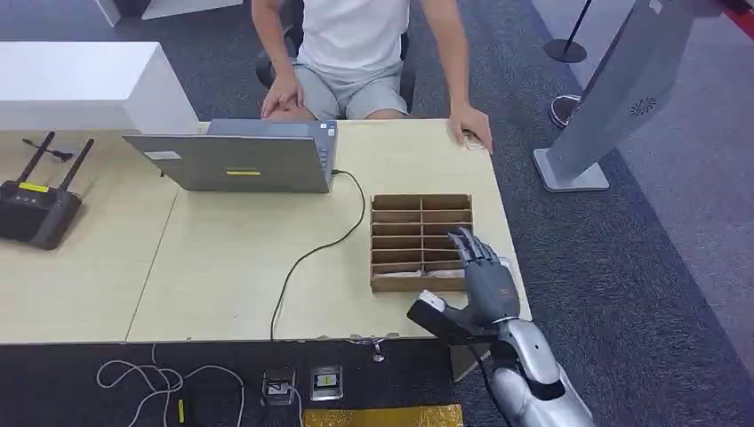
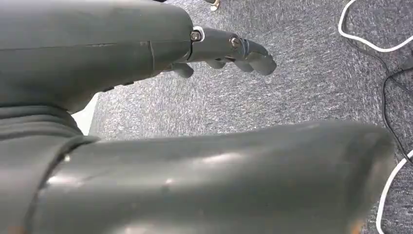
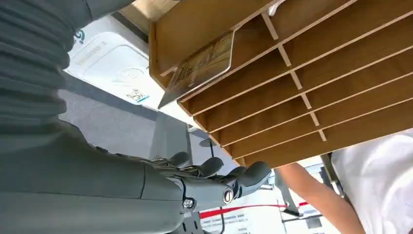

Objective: Pass the card to the sensor for recognition and then transmit it.

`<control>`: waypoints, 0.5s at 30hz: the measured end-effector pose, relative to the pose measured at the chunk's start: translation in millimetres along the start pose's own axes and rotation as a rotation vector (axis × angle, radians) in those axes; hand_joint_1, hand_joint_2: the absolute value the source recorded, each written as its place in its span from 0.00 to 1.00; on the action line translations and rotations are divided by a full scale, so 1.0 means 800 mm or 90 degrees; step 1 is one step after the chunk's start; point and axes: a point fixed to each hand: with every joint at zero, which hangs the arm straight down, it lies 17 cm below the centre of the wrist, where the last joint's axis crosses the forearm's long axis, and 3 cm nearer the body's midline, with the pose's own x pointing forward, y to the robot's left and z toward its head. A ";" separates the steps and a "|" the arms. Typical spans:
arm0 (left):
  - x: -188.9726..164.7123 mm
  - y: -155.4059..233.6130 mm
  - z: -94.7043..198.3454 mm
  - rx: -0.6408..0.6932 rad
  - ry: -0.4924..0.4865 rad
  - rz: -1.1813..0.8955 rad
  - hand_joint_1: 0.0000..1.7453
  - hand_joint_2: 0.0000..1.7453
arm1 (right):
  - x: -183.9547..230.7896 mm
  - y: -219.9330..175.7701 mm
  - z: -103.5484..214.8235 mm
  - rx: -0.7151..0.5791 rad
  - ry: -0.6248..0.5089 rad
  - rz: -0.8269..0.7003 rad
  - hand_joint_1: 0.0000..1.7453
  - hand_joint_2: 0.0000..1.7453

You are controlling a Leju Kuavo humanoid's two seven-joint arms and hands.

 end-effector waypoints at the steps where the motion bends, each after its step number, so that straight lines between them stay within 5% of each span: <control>1: 0.000 0.000 0.000 0.000 0.000 0.000 0.00 0.00 | -0.002 0.000 0.000 0.000 0.002 0.000 0.00 1.00; 15: 0.002 -0.003 0.001 -0.002 -0.005 -0.009 0.00 0.00 | -0.018 0.001 -0.001 0.004 0.022 -0.002 0.00 1.00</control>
